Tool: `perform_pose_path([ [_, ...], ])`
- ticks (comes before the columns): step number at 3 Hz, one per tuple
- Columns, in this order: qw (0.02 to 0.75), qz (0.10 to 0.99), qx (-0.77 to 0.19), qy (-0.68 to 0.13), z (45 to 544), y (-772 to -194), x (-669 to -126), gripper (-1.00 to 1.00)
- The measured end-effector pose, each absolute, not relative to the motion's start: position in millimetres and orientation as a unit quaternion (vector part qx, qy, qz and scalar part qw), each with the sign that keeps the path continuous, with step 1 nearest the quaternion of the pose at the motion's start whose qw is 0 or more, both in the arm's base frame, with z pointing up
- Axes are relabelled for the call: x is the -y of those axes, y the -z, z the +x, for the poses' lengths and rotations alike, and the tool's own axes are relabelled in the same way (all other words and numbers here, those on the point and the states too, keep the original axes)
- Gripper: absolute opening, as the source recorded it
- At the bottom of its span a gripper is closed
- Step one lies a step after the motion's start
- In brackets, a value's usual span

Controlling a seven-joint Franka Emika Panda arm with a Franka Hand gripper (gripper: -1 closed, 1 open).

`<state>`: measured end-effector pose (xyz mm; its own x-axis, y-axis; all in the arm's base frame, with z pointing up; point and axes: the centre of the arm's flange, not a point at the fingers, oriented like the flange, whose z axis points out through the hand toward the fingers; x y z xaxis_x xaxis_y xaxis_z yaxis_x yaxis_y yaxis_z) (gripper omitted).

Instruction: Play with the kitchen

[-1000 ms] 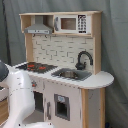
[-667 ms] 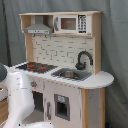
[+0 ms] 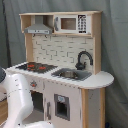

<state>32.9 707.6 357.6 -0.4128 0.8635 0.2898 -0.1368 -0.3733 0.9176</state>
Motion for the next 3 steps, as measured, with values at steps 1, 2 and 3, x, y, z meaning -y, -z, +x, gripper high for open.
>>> perform_pose_path([
  [1, 0.367, 0.446, -0.411, -0.705, 46, -341, -701, 1.0],
  [2, 0.373, 0.479, -0.389, -0.693, 55, -328, -694, 1.0],
  [3, 0.372, 0.515, -0.379, -0.673, 55, -321, -687, 1.0],
])
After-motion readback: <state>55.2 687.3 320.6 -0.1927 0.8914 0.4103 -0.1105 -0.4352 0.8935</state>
